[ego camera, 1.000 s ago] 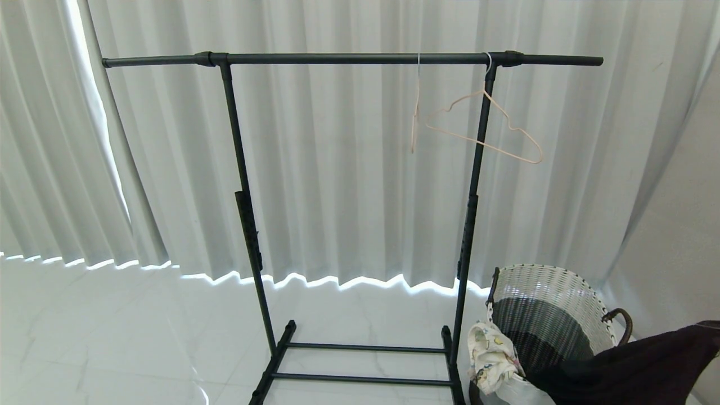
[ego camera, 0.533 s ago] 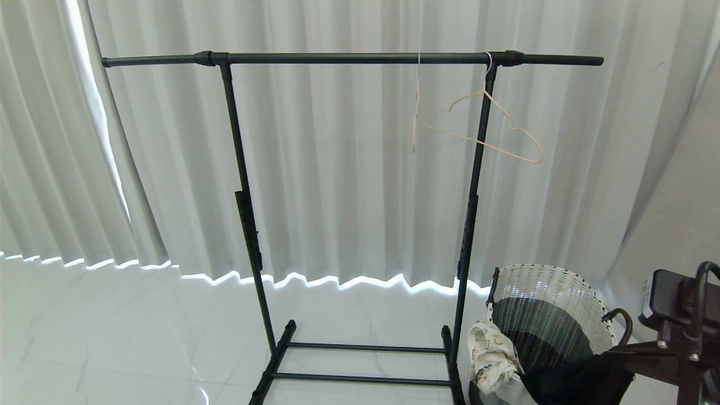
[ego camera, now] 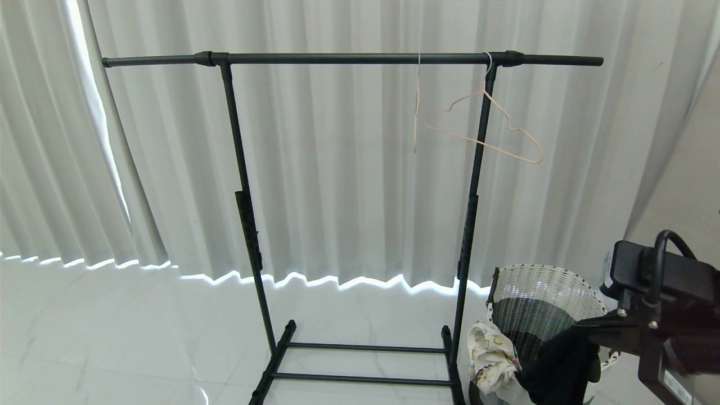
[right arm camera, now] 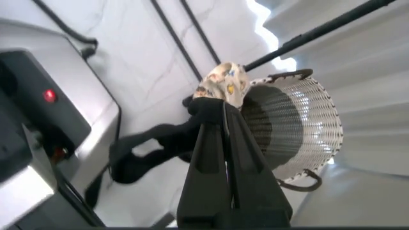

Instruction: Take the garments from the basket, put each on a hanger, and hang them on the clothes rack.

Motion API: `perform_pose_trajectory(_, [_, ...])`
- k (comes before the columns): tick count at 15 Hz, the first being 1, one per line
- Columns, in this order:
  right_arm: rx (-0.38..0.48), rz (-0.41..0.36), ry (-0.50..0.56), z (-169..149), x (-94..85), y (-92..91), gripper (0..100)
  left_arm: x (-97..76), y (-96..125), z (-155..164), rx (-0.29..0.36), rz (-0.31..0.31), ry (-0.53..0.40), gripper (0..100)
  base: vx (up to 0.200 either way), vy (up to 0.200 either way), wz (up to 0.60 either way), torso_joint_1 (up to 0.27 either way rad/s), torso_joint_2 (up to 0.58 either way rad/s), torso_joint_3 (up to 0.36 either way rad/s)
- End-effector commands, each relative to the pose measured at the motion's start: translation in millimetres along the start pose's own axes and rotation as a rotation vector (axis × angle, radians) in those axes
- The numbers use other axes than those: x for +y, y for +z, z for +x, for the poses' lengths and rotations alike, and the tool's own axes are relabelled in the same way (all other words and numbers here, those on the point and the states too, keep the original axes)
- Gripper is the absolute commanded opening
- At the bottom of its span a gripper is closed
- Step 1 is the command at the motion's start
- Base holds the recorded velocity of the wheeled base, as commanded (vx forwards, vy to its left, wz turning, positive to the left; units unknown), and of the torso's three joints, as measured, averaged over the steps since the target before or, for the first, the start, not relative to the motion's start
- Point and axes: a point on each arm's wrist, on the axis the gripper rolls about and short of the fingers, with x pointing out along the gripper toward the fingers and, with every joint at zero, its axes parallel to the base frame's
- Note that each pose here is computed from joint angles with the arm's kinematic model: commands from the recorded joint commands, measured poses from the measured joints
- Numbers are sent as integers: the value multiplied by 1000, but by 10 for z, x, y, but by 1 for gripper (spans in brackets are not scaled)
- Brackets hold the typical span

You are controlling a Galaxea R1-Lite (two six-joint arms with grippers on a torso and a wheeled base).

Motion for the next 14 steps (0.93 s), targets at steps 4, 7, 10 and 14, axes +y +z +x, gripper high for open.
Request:
perform_pose_trajectory(4, [-47,75,7,41,-47,293,0,59,394,1195,405,-125,-383,100,0,0,0,0,0,0])
perform_pose_trajectory(7, [-57,131,43,125,54,466,0,46,384,1797,537,-157,-403,100,0,0,0,0,0,0])
perform_pose_trajectory(10, [-69,213,88,244,147,679,0,7,363,2350,601,-162,-422,100,0,0,0,0,0,0])
perform_pose_trajectory(14, [-172,333,125,425,289,946,0,-431,396,2416,618,-138,-609,100,0,0,0,0,0,0])
